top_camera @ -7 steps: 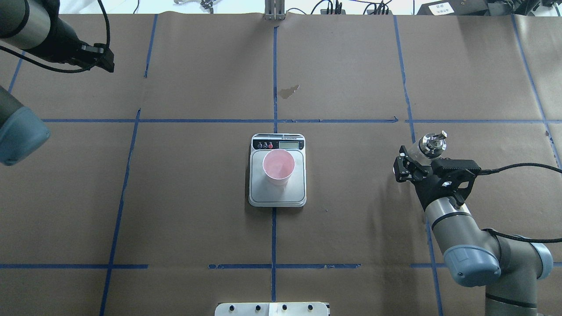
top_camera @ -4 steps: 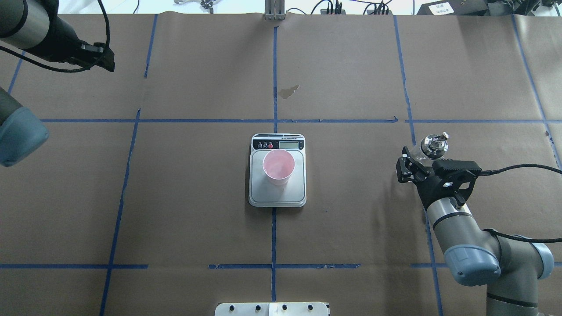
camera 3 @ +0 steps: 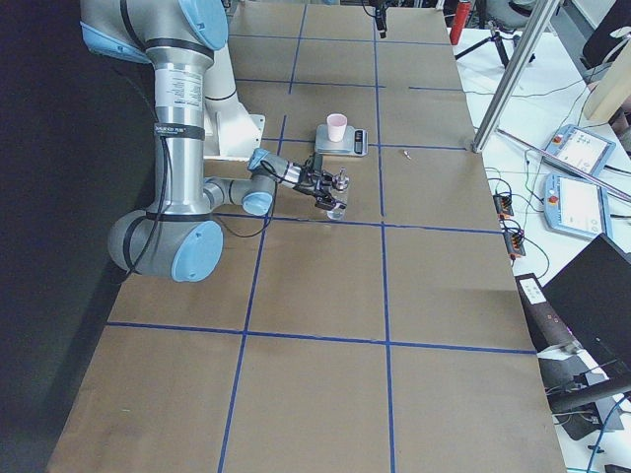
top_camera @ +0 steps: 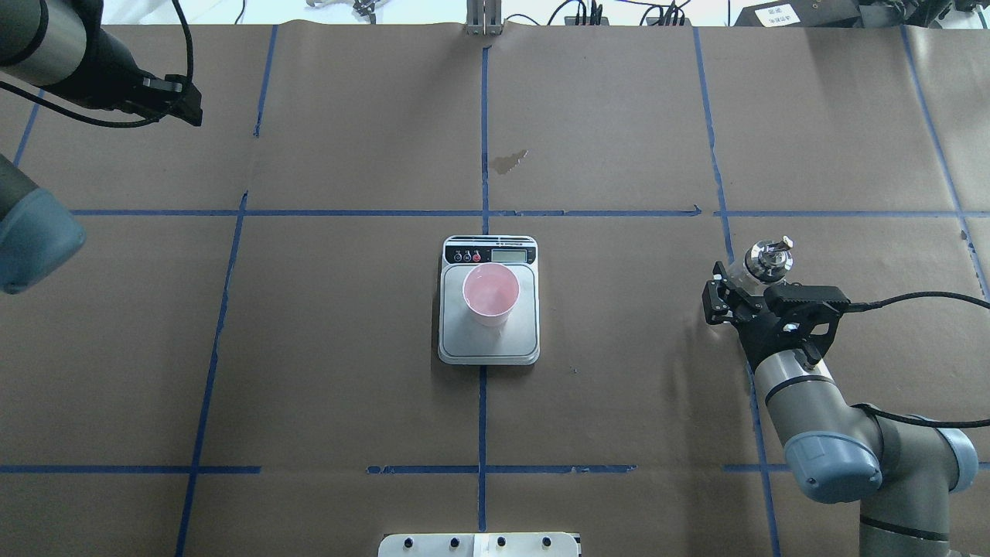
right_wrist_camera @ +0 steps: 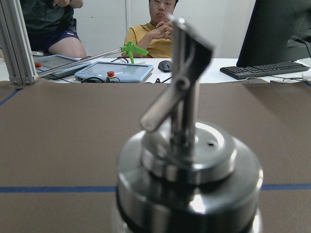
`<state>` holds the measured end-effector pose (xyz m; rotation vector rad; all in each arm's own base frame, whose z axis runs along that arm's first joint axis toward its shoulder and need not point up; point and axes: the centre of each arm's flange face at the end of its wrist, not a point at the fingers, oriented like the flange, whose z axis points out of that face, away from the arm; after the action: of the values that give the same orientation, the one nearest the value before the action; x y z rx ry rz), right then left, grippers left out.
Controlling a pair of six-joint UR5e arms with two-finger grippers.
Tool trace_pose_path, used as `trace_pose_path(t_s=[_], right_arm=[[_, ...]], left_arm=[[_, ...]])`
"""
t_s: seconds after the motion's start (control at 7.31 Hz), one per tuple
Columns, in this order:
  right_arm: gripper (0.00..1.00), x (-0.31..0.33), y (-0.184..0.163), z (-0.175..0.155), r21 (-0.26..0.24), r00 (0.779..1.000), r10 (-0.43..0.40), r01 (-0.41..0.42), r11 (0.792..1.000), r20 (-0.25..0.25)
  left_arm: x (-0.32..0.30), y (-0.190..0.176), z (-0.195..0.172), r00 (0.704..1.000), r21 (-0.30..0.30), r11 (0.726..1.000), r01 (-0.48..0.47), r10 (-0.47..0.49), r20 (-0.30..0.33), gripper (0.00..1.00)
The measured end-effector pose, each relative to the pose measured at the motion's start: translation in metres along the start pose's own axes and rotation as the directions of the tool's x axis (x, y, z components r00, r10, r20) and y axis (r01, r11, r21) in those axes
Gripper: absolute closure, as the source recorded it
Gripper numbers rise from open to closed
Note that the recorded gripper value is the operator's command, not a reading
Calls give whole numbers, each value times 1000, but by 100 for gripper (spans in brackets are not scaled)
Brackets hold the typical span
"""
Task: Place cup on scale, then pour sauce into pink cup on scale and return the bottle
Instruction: 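Lower the bottle onto the table with the right gripper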
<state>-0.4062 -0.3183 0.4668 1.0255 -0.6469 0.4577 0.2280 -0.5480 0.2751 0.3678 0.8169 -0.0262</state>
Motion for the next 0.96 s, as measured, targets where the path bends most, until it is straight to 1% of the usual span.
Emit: trace_pose_path(t_s=[0.41,0.68,0.96], right_arm=[[0,4,7,4,-1,1000,5,-5,1000,-8],[0,9,6,2,2,1000,26,-26,1000,11],[0,18,5,1,12,1000,29,-29,1000,12]], left_arm=[[0,0,0,1000,0,1000,0,0,0,42],[0,0,0,1000,0,1000,0,0,0,42],[-1,0,0,1000,1,1000,1,-1,0,42]])
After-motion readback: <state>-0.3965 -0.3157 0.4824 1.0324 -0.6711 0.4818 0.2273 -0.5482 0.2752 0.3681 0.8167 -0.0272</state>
